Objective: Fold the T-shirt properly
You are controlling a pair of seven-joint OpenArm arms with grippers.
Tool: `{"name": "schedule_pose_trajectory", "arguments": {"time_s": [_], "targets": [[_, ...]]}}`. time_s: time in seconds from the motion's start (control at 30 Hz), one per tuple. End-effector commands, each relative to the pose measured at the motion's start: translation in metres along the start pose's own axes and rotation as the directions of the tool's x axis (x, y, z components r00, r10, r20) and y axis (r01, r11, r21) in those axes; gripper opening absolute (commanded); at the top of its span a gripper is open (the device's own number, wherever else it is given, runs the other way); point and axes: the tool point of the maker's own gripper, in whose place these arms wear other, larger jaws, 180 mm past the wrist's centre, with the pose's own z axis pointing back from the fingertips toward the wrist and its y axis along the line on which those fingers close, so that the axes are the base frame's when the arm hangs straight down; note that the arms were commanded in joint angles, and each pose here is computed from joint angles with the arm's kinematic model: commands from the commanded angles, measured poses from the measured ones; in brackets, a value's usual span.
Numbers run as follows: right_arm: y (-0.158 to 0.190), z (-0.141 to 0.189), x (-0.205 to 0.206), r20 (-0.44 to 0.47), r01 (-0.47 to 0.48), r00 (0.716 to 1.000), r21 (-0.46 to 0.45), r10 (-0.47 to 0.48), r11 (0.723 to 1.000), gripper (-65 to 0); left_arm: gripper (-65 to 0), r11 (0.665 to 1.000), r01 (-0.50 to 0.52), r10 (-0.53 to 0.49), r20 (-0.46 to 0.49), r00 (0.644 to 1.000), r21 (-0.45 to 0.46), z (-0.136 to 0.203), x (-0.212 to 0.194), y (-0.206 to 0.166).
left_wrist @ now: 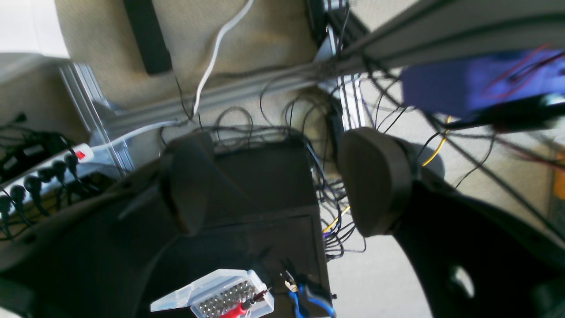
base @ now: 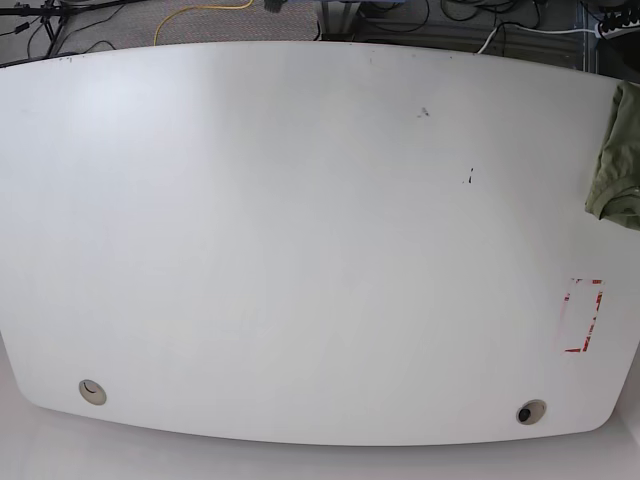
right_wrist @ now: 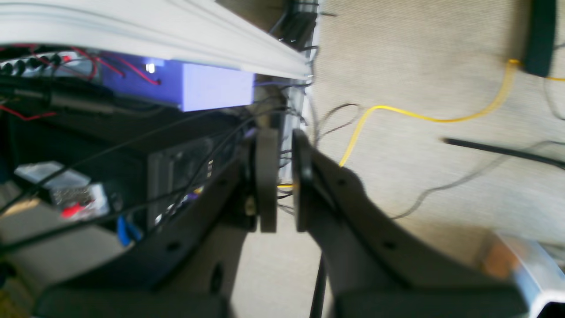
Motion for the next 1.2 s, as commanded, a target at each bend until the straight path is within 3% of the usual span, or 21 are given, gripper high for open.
{"name": "schedule_pose_trajectory", "arguments": {"time_s": [0.0, 0.2, 0.47, 0.83, 1.17], "targets": [[-0.011, -0.005, -0.009, -0.016, 0.017, 1.000, -0.004, -0.017, 1.000, -59.9, -21.0, 1.000, -0.003, 0.003, -0.011, 1.000, 0.001, -0.009, -0.006, 0.002], [-0.022, -0.023, -0.016, -0.039, 0.043, 0.998, -0.010, -0.043, 0.999, -59.9, -21.0, 1.000, -0.010, 0.010, -0.053, 0.999, 0.004, -0.034, -0.017, 0.005], [-0.040, -0.043, -0.032, -0.108, 0.010, 0.994, -0.022, -0.012, 1.000, -59.9, -21.1, 1.000, -0.022, 0.022, -0.129, 0.991, 0.001, -0.057, -0.039, 0.006], [-0.035, -0.074, -0.054, -0.167, 0.027, 0.986, -0.004, -0.028, 1.000, -59.9, -21.1, 0.999, -0.037, 0.036, -0.217, 0.976, 0.000, -0.081, -0.062, 0.008], [-0.035, -0.095, -0.050, -0.187, 0.031, 0.982, 0.007, -0.029, 0.999, -59.9, -21.1, 0.998, -0.055, 0.054, -0.300, 0.953, 0.004, -0.107, -0.076, 0.012]]}}
